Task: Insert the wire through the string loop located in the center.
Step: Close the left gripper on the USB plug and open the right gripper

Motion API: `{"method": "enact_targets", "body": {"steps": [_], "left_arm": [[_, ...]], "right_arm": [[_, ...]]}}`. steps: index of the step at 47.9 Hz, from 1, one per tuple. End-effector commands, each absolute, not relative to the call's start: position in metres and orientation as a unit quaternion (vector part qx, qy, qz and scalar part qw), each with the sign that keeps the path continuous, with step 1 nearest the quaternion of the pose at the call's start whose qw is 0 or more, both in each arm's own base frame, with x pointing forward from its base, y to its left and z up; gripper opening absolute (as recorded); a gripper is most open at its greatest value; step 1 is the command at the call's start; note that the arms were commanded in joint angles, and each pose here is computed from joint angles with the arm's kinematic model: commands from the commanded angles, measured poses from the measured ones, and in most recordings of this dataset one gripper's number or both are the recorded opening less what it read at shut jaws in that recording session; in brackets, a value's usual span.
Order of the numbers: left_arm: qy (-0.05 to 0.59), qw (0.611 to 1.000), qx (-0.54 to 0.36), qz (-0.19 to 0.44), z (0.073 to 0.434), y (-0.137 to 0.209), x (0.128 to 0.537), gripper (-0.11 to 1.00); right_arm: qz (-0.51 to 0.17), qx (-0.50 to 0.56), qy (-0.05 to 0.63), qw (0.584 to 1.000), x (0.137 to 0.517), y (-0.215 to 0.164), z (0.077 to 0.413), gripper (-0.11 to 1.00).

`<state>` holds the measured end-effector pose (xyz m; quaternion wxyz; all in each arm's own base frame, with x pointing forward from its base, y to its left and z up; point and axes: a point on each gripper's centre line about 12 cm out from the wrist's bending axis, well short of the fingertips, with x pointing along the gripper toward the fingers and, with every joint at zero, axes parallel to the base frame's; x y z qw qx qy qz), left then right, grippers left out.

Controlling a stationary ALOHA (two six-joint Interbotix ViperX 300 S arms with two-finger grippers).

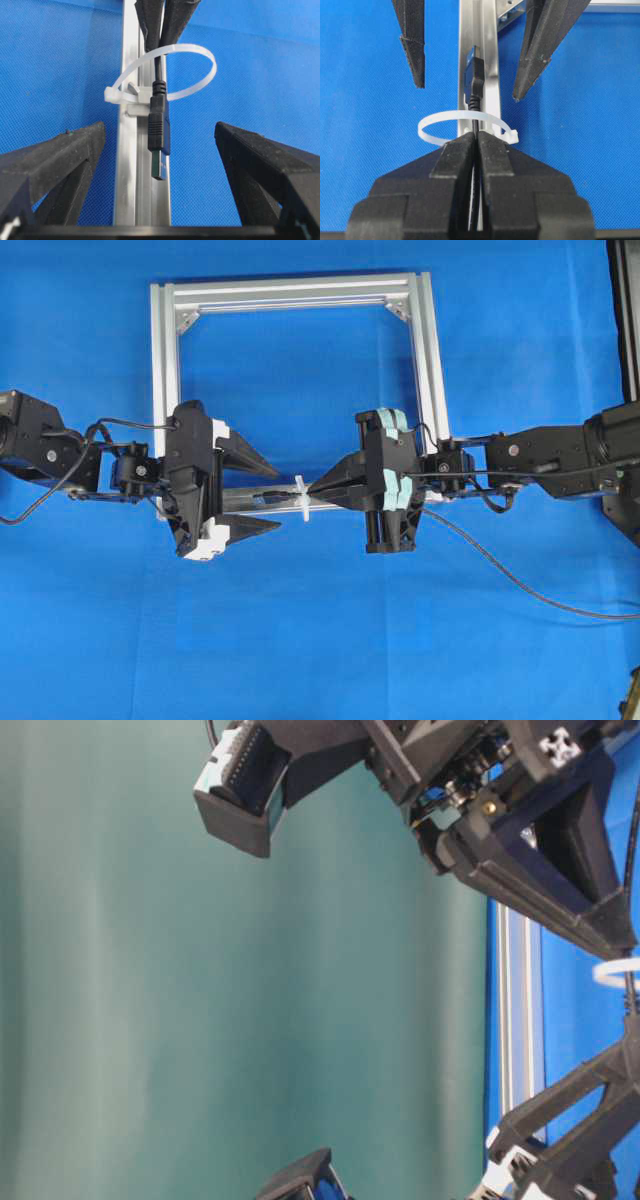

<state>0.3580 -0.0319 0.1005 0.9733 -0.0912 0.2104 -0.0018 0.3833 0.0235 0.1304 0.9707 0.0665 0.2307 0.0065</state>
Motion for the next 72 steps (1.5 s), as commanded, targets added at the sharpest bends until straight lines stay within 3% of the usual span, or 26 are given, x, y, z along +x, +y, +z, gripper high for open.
{"method": "enact_targets", "body": {"steps": [1, 18, 23, 26, 35, 38, 72], "left_arm": [[0.195, 0.977, -0.092, -0.005, 0.109, -0.033, 0.363, 0.93], [0.195, 0.976, -0.092, -0.005, 0.109, -0.033, 0.363, 0.92], [0.191, 0.977, -0.096, 0.002, 0.11, -0.029, 0.363, 0.87], [0.186, 0.978, -0.096, 0.004, 0.112, -0.027, 0.364, 0.76], [0.188, 0.978, -0.09, 0.008, 0.11, -0.022, 0.361, 0.2], [0.191, 0.977, -0.09, 0.008, 0.109, -0.022, 0.36, 0.08], [0.195, 0.977, -0.09, 0.008, 0.108, -0.022, 0.36, 0.08]], "right_arm": [[0.008, 0.066, 0.217, 0.974, 0.387, 0.023, 0.139, -0.02], [0.008, 0.066, 0.216, 0.974, 0.387, 0.024, 0.14, -0.02], [0.007, 0.067, 0.217, 0.974, 0.386, 0.023, 0.139, -0.02], [0.008, 0.066, 0.217, 0.974, 0.387, 0.023, 0.139, -0.02], [0.008, 0.066, 0.216, 0.974, 0.387, 0.024, 0.14, -0.02], [0.008, 0.066, 0.217, 0.974, 0.387, 0.024, 0.139, -0.02], [0.01, 0.066, 0.218, 0.974, 0.386, 0.025, 0.139, -0.02]]}}
